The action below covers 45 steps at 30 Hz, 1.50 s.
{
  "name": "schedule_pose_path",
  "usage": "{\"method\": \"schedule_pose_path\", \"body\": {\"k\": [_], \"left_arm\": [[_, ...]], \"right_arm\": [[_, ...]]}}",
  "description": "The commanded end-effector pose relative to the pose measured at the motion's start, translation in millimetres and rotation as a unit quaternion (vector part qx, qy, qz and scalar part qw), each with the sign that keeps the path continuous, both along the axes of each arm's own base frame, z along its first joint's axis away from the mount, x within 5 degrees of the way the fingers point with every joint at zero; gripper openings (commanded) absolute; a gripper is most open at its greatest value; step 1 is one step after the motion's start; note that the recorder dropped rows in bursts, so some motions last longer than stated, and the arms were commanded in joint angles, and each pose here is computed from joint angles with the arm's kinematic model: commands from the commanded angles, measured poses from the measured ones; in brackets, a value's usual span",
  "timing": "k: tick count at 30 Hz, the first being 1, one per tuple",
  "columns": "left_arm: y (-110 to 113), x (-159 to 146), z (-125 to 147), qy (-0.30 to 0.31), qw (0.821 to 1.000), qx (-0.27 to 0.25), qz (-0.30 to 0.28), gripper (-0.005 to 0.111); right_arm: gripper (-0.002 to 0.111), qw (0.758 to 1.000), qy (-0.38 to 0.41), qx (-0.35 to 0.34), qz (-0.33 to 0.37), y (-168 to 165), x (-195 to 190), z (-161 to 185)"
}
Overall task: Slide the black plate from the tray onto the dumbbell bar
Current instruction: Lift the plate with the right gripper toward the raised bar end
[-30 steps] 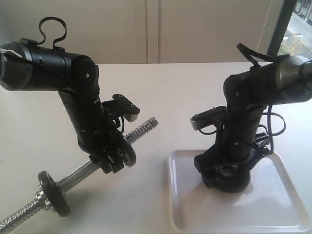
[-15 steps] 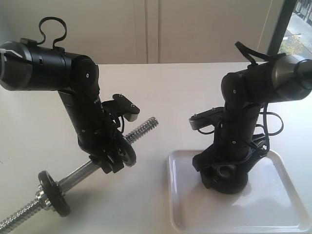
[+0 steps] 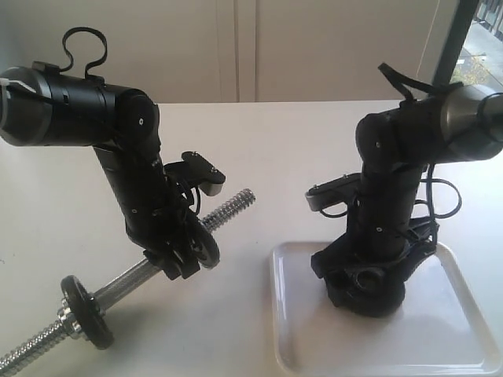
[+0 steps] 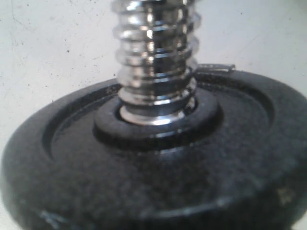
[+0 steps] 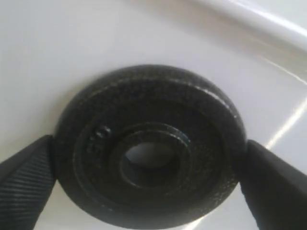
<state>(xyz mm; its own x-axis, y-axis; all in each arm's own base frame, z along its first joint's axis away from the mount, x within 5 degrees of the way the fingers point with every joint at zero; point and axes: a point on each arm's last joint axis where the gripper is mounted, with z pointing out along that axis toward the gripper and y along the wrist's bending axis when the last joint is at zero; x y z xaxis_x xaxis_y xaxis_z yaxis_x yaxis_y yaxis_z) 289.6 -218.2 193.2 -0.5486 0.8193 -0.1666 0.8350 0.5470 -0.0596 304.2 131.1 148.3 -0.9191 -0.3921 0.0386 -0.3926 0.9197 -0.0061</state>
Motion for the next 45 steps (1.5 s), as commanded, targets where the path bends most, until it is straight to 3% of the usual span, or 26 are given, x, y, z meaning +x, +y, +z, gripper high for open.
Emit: {"method": "schedule_pose_path", "body": {"k": [1,8,13,18,22,25,33,39,45], "left_arm": [[-1,-6,21,-0.009,1.0,-0.024,0.003,0.0],[-1,-6,21,-0.009,1.0,-0.024,0.003,0.0],[-1,-6,21,-0.009,1.0,-0.024,0.003,0.0],[-1,-6,21,-0.009,1.0,-0.024,0.003,0.0],[-1,-6,21,-0.009,1.0,-0.024,0.003,0.0],[-1,-6,21,-0.009,1.0,-0.024,0.003,0.0],[-2,-6,21,-0.003,0.999,-0.032,0.008,0.0],[-3,-7,22,-0.002,0.999,-0.035,0.001,0.0],[-4,-7,22,0.001,0.999,-0.04,0.004,0.0]], "right_arm": [[0.001,0.997,-0.076,0.025,0.012,-5,5,42],[0.0,0.989,-0.132,0.058,0.037,1,19,71],[0.0,0.972,-0.145,0.186,0.022,-18,38,88],[0.0,0.933,-0.134,0.333,0.002,-46,56,91],[0.0,0.878,-0.103,0.468,0.018,-56,64,81],[0.0,0.845,-0.097,0.525,-0.023,-65,80,67],[0.0,0.843,-0.037,0.53,-0.083,-69,92,16],[0.0,0.821,-0.039,0.559,-0.114,-63,97,17],[0.0,0.822,-0.02,0.562,-0.092,-37,92,18]]}}
